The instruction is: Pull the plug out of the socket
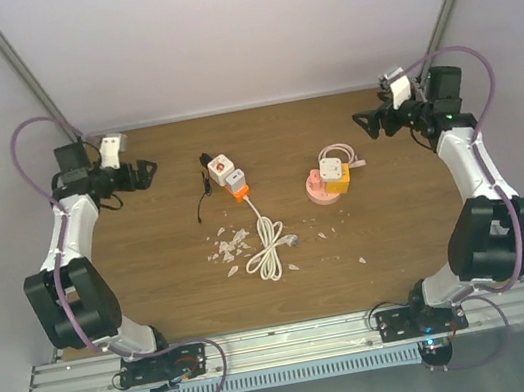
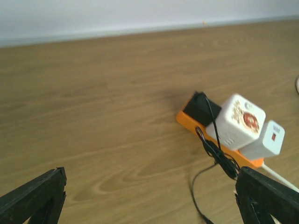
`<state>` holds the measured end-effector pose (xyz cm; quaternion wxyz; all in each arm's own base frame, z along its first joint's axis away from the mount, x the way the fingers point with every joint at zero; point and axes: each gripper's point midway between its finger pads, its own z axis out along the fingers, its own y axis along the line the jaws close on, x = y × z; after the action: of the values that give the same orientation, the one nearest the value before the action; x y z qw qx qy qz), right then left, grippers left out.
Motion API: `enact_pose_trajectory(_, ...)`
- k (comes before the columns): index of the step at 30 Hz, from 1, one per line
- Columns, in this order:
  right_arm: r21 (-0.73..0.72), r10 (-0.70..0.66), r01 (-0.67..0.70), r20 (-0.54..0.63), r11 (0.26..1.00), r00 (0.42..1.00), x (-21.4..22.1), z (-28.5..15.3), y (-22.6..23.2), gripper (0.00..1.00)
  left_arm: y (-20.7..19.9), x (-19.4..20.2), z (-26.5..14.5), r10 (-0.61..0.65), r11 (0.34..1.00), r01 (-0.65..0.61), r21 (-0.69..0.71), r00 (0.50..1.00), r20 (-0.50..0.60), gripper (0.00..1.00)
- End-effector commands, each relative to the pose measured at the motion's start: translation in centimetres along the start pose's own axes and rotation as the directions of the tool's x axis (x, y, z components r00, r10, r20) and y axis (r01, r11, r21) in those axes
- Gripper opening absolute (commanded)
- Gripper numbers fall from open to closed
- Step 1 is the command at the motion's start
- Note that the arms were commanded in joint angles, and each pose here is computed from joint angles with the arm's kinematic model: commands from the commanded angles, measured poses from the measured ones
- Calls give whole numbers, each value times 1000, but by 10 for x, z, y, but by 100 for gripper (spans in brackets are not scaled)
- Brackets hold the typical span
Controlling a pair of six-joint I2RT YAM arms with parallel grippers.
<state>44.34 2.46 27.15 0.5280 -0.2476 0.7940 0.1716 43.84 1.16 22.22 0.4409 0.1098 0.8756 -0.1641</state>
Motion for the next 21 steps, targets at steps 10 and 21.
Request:
enact_pose_trajectory(10, -195, -181, 162, -85, 967, 980, 2, 66, 127, 100, -45, 45, 23, 112, 993, -111, -25, 993, 22, 99)
enact_pose_trajectory(21, -431, -414, 293, -219, 853, 883, 62, 114, 257, 100, -63, 23, 6, 179, 984, -175, -45, 977, 118, 99)
